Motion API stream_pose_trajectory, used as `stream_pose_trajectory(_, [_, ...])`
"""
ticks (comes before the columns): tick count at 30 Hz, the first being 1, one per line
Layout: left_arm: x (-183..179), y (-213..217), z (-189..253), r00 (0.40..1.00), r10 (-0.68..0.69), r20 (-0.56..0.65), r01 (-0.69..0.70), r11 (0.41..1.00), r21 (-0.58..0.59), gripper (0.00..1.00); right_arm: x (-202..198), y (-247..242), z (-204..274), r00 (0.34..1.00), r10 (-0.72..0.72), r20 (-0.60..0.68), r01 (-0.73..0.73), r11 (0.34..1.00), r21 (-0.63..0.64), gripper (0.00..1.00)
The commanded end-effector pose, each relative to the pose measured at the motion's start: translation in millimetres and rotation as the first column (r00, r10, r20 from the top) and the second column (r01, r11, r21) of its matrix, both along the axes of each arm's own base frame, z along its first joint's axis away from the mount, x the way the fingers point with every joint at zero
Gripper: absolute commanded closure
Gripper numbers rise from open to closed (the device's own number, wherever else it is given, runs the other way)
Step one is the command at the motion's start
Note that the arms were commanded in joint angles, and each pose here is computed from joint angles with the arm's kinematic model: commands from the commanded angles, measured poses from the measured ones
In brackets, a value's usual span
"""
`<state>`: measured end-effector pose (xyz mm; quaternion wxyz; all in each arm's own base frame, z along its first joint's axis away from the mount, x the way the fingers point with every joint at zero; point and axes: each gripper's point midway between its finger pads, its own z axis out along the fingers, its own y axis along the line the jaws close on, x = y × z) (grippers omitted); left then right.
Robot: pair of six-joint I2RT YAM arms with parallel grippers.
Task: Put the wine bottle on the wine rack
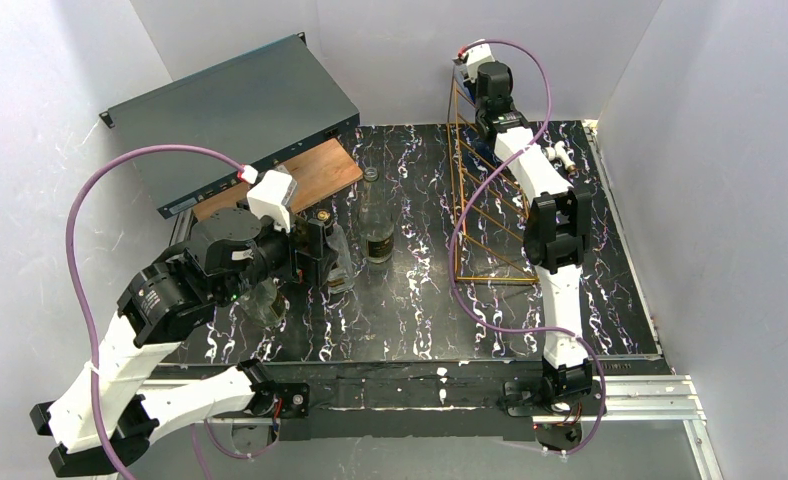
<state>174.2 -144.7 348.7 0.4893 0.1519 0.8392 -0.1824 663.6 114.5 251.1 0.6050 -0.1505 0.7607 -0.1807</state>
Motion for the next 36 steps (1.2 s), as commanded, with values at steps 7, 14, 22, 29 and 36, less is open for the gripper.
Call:
stream_pose_trajectory(7, [-3.2, 6.0, 5.0, 1.0, 0.013, 0.007, -0.013, 1.0, -0.016, 0.01, 7.5, -0.7, 50.5, 0.989, 0.003, 0.149, -0.006, 1.0, 0.02, 0.99])
stream_pose_trajectory(14, [-4.3, 8.6, 5.0, 1.0, 0.02, 0.011, -0.02, 1.0, -0.021, 0.01, 7.0, 8.1, 37.2, 0.993, 0.042, 0.107, -0.048, 0.998, 0.047, 0.96])
stream_pose_trajectory(22, [-5.3, 10.0, 6.3, 1.0, 0.021, 0.012, -0.02, 1.0, -0.023, 0.01, 5.4, 15.5, 25.0, 0.991, 0.119, 0.065, -0.117, 0.993, -0.027, 0.96])
stream_pose_trajectory(29, [-6.5, 10.4, 5.1, 1.0, 0.021, 0.007, -0.021, 0.999, -0.026, 0.01, 3.7, 15.3, 17.3, 0.989, 0.14, 0.037, -0.136, 0.987, -0.083, 0.93])
stream_pose_trajectory(36, [-7.2, 9.8, 5.2, 1.0, 0.019, 0.004, -0.018, 0.999, -0.03, 0.01, -1.6, 21.0, 2.4, 0.983, 0.18, -0.021, -0.182, 0.98, -0.08, 0.83])
